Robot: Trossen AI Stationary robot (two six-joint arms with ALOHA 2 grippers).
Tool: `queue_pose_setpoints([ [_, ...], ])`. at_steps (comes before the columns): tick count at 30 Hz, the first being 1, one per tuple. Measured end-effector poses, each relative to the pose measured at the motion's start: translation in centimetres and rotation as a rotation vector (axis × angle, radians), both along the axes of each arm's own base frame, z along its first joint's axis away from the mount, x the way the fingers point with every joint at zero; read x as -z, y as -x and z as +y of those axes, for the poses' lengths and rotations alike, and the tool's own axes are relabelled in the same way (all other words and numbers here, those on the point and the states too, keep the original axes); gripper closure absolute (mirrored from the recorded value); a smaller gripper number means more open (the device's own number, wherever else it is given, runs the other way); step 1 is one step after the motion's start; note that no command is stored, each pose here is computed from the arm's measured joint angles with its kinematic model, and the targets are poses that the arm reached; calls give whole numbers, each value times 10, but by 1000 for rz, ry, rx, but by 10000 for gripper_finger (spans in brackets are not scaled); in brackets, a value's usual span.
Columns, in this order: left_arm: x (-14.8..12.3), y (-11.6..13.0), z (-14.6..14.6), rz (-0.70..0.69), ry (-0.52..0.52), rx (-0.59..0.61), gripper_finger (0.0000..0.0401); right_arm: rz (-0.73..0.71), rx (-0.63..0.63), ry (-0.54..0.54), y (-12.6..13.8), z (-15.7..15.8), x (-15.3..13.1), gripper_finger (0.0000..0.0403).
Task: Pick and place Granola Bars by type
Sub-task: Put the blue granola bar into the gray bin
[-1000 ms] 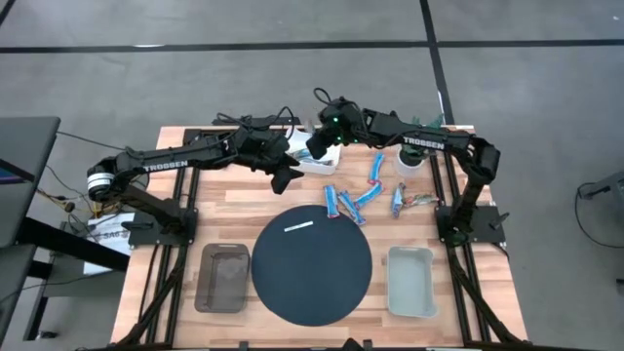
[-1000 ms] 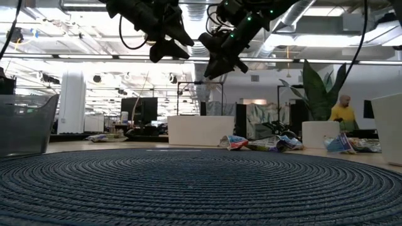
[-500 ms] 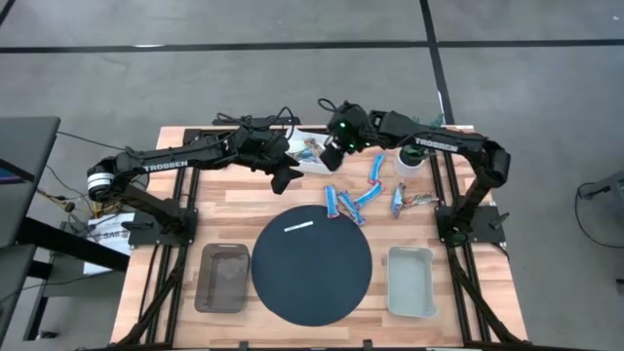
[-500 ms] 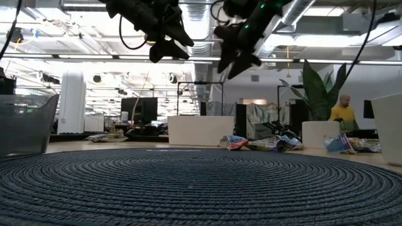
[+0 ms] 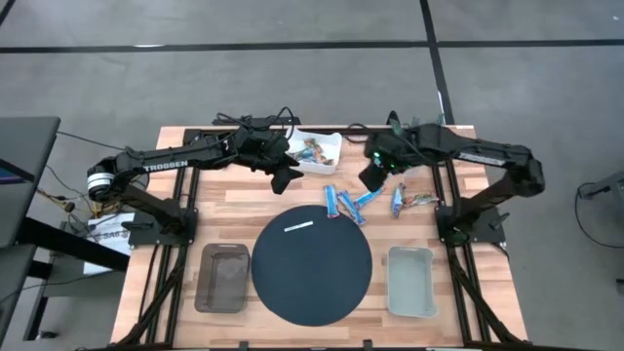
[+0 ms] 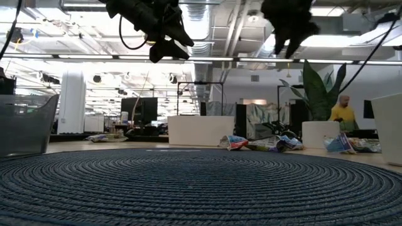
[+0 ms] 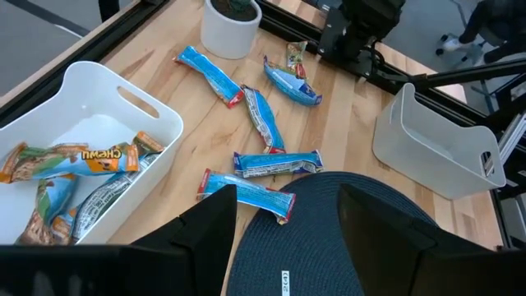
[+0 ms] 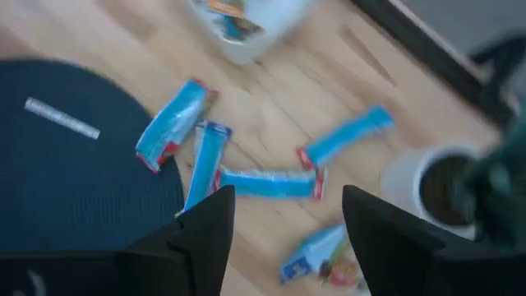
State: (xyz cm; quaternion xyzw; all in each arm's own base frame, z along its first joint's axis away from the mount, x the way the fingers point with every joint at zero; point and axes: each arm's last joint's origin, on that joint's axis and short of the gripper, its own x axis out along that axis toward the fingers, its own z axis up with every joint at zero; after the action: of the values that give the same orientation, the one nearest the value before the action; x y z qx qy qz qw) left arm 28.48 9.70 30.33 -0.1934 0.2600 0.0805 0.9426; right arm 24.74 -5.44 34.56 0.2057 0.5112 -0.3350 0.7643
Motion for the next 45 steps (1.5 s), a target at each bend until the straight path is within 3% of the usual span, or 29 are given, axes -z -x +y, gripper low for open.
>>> queue_pose_setpoints([
  [8,0,0,0,1,-2,1,198,45,373,-131,43,19,53,186],
  [15,0,0,0,0,-4,5,198,71,695,-162,63,30,98,188],
  [22,0,0,0,4,-23,25,198,101,705,-206,64,36,127,188],
  [27,0,0,-1,1,-22,40,198,139,561,-244,57,36,141,189],
  [37,0,0,-1,-1,-19,46,198,122,668,-301,36,28,162,201],
  [45,0,0,-1,-1,-18,47,198,247,738,-274,28,27,188,212],
])
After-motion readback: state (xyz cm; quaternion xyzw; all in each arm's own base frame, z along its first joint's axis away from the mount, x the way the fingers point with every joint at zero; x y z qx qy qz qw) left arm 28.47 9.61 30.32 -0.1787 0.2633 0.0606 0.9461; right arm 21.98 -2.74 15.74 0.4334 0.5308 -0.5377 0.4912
